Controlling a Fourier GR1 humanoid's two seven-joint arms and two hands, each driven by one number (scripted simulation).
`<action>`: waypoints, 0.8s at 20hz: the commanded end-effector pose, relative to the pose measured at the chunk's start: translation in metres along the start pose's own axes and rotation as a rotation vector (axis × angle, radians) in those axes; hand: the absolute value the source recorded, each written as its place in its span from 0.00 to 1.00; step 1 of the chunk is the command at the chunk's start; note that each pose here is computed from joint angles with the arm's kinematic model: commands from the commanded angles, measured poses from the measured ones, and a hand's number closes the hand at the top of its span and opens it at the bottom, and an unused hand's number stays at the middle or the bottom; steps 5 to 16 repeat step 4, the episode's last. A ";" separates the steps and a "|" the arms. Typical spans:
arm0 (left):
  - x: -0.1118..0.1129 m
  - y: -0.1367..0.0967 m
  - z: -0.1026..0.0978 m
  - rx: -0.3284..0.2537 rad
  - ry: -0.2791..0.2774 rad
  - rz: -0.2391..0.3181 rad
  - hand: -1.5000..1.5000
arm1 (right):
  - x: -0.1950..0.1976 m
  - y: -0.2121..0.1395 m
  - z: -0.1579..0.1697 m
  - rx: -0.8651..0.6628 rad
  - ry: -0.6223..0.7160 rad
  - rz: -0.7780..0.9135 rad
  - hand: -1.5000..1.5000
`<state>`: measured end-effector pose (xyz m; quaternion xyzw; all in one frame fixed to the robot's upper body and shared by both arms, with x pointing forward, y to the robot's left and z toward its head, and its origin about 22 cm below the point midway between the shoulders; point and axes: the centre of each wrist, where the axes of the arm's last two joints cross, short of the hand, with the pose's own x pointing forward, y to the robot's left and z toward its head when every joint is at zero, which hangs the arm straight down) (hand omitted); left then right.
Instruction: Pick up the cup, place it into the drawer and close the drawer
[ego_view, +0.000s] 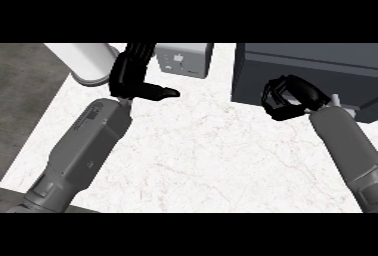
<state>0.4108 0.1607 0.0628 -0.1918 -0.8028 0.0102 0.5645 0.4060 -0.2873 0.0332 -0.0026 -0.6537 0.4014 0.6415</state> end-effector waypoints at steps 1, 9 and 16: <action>0.002 0.007 0.003 -0.007 0.008 0.014 0.00 | 0.053 -0.083 0.003 -0.269 -0.007 0.126 1.00; 0.000 0.004 0.004 -0.005 0.003 0.019 0.00 | 0.054 -0.089 0.008 -0.264 -0.019 0.113 1.00; 0.000 0.004 0.004 -0.005 0.003 0.019 0.00 | 0.054 -0.089 0.008 -0.264 -0.019 0.113 1.00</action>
